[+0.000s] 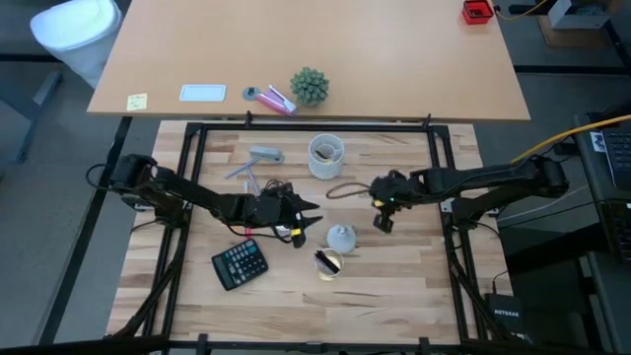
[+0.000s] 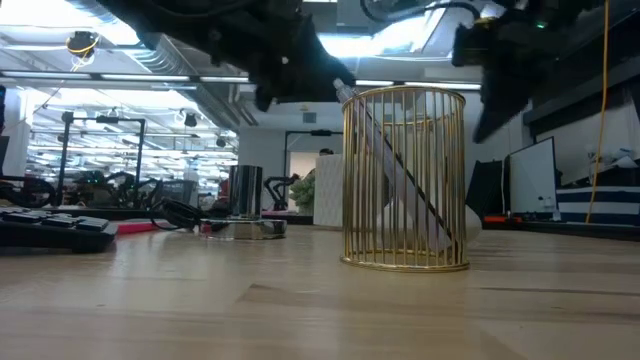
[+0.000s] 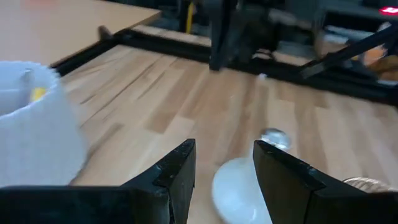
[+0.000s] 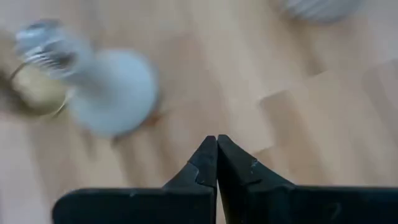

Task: Screw lightbulb
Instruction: Insert the lightbulb into the lamp

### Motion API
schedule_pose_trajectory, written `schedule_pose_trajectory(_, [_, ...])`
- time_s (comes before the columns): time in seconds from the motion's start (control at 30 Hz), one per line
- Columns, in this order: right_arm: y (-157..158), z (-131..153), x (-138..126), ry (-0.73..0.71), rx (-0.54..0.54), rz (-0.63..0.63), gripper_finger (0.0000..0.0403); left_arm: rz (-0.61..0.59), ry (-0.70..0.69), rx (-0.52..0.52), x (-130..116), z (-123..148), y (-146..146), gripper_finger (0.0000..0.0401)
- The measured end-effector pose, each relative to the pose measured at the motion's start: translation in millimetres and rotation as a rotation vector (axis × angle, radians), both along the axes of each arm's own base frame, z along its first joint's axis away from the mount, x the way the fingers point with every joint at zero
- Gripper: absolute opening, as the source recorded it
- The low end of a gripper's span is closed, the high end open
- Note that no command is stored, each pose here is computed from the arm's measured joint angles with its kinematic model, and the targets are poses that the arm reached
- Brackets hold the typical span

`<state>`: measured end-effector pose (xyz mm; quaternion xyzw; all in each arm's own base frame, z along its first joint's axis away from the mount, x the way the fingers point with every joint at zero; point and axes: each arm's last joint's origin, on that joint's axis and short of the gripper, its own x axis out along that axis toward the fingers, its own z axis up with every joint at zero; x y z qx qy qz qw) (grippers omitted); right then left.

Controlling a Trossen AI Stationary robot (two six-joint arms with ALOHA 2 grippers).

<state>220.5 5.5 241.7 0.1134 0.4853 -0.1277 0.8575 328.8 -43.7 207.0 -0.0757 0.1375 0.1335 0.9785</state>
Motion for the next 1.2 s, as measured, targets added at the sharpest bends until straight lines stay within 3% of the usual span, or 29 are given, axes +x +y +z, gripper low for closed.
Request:
schedule_pose_trajectory(0.17, [23.4,-15.2,0.2,-0.041,0.100,0.177,0.0005,-0.024,0.008,0.002,2.5,-4.2,0.5,0.0153])
schedule_pose_trajectory(0.5, [58.3,-1.1,16.0,-0.356,0.013,0.460,0.0005,-0.019,0.007,-0.016,2.5,-4.6,0.7,0.0153])
schedule_pose_trajectory(0.67, [60.1,-7.7,27.2,-0.376,-0.006,0.450,0.0005,-0.019,0.008,-0.015,2.5,-4.7,0.7,0.0153])
schedule_pose_trajectory(0.87, [57.1,-33.1,43.7,-0.292,-0.097,0.428,0.0005,-0.019,0.009,-0.013,2.5,-4.8,0.7,0.0153])
schedule_pose_trajectory(1.2, [15.2,-66.8,76.8,-0.271,-0.191,0.249,0.0005,-0.023,0.009,-0.015,2.3,-4.8,-0.6,0.0153])
